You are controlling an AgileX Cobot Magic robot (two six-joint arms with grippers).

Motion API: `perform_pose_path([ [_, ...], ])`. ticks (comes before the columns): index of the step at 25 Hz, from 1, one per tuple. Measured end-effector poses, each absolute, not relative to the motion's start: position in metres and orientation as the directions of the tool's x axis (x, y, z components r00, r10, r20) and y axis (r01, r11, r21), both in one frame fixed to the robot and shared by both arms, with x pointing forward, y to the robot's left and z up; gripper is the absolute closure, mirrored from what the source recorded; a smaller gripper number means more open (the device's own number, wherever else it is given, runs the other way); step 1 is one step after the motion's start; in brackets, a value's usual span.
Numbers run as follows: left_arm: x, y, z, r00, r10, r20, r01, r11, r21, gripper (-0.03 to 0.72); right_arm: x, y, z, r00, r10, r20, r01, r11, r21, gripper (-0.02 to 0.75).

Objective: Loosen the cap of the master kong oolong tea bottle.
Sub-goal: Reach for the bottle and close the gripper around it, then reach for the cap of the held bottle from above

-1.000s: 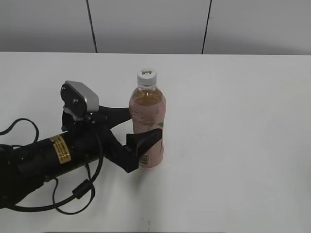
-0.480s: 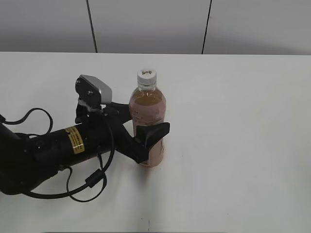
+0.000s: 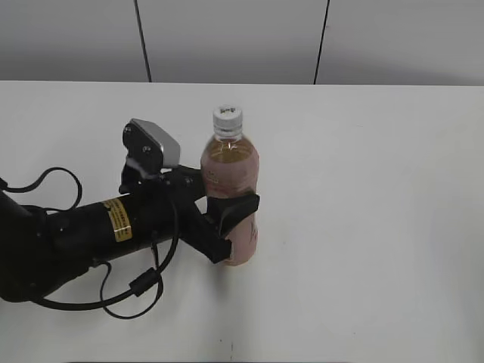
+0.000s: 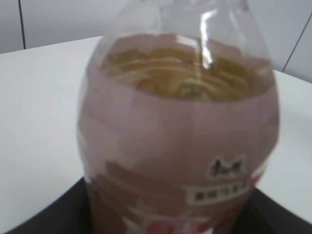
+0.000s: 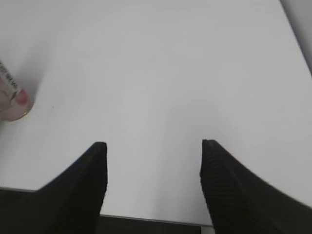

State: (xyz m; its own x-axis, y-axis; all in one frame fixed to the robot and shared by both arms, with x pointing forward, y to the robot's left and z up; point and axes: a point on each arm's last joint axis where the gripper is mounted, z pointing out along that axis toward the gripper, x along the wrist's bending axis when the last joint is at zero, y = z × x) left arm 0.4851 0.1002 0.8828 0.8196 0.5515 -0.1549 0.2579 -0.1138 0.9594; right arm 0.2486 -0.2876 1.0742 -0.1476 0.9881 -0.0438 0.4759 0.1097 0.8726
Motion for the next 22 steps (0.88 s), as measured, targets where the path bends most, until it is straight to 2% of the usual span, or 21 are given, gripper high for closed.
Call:
perform_pose_path([
  [3,0.483,0.100,0.886,0.839,0.534,-0.106,0.230,-0.170,0.958,0.282,0.270,-0.280,1.091,-0.263,0.964,-0.043,0.509,0.176,0.843,0.279],
  [10,0.482,0.105,0.900,0.846,0.533,0.012,0.190,-0.323,0.927,0.293,0.335,-0.258,1.125,-0.496,0.861,0.114,0.574,0.227,0.787,0.305],
  [13,0.484,0.106,0.906,0.843,0.536,0.042,0.183,-0.360,0.915,0.293,0.362,-0.253,1.130,-0.520,0.832,0.191,0.644,0.235,0.728,0.318],
  [22,0.501,0.101,0.923,0.843,0.513,0.161,0.133,-0.489,0.862,0.293,0.423,-0.241,1.136,-0.456,0.771,0.445,0.804,0.141,0.578,0.321],
])
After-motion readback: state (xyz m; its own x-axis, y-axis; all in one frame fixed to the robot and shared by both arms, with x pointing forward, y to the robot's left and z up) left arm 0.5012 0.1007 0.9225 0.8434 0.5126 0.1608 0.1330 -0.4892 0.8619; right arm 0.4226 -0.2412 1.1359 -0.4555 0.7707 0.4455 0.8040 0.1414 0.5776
